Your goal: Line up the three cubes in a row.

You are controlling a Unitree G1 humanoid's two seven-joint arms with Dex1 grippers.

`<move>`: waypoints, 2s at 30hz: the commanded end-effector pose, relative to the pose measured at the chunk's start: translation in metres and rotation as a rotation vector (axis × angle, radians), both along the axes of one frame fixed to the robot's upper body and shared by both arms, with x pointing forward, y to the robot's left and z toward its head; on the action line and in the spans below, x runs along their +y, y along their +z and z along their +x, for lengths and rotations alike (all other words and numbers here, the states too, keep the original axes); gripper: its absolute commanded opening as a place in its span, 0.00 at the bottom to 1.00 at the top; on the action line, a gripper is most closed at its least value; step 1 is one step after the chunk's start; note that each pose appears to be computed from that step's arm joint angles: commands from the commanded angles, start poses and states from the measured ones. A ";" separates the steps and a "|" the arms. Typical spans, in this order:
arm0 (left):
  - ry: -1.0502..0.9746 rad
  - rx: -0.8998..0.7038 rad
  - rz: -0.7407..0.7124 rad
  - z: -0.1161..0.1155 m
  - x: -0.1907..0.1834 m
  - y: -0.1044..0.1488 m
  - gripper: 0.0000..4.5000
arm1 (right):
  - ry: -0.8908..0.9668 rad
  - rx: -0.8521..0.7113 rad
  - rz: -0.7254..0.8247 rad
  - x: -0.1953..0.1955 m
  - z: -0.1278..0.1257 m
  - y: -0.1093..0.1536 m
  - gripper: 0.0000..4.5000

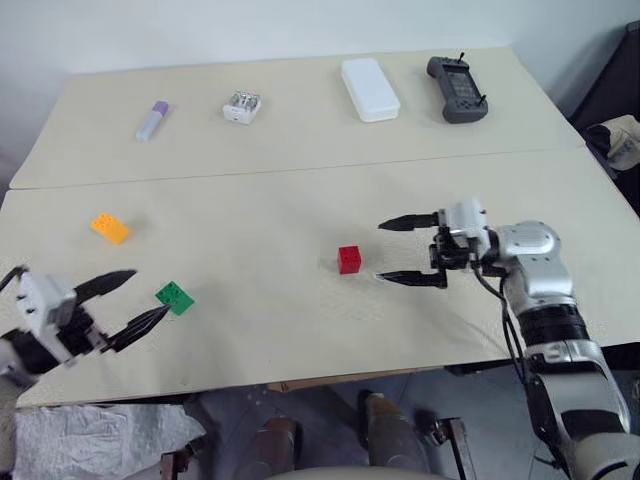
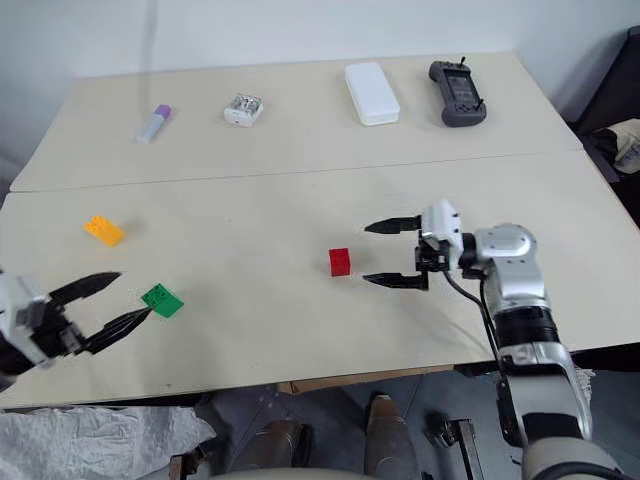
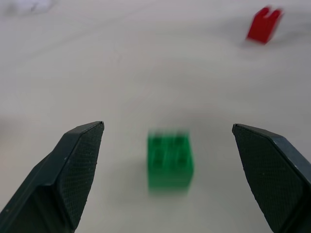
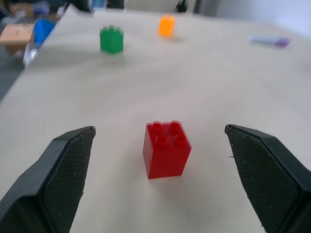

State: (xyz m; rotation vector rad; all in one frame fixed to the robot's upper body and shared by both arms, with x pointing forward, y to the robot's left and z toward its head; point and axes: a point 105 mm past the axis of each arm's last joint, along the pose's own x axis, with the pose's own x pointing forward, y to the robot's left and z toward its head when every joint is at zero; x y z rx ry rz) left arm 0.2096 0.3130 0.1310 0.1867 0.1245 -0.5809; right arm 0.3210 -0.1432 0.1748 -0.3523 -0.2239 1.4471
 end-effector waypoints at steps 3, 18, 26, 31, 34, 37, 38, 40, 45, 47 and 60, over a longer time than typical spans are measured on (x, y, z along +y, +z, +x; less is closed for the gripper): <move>0.170 0.052 -0.001 -0.044 0.037 -0.019 1.00 | 0.043 0.016 0.110 -0.007 -0.024 0.017 0.99; 0.044 -0.081 0.007 0.003 -0.014 -0.013 1.00 | -0.045 0.064 0.070 -0.030 -0.044 0.002 0.99; -0.018 -0.033 0.043 0.047 -0.033 -0.032 0.87 | -0.058 0.119 0.037 -0.026 -0.054 -0.005 1.00; -0.062 0.000 0.070 0.053 -0.036 -0.038 0.52 | -0.111 0.108 0.048 -0.029 -0.057 -0.006 1.00; -0.074 -0.016 0.055 0.063 -0.038 -0.034 0.33 | -0.140 0.104 0.053 -0.031 -0.059 -0.007 1.00; -0.252 -0.078 -0.008 0.079 -0.072 -0.013 0.33 | -0.168 0.113 0.062 -0.035 -0.064 -0.007 1.00; -0.329 -0.100 -0.034 0.085 -0.086 -0.001 0.33 | -0.166 0.135 0.055 -0.036 -0.067 -0.009 1.00; -0.461 -0.126 -0.030 0.097 -0.107 0.016 0.33 | -0.165 0.163 0.049 -0.038 -0.072 -0.009 1.00; -0.787 -0.064 0.148 0.129 -0.158 0.017 0.33 | -0.199 0.170 0.048 -0.042 -0.074 -0.009 1.00; -0.821 -0.045 0.165 0.142 -0.169 0.013 0.33 | -0.219 0.157 0.054 -0.042 -0.073 -0.008 1.00; -0.914 -0.005 0.262 0.157 -0.186 -0.010 0.33 | -0.312 0.128 0.073 -0.049 -0.080 -0.010 1.00</move>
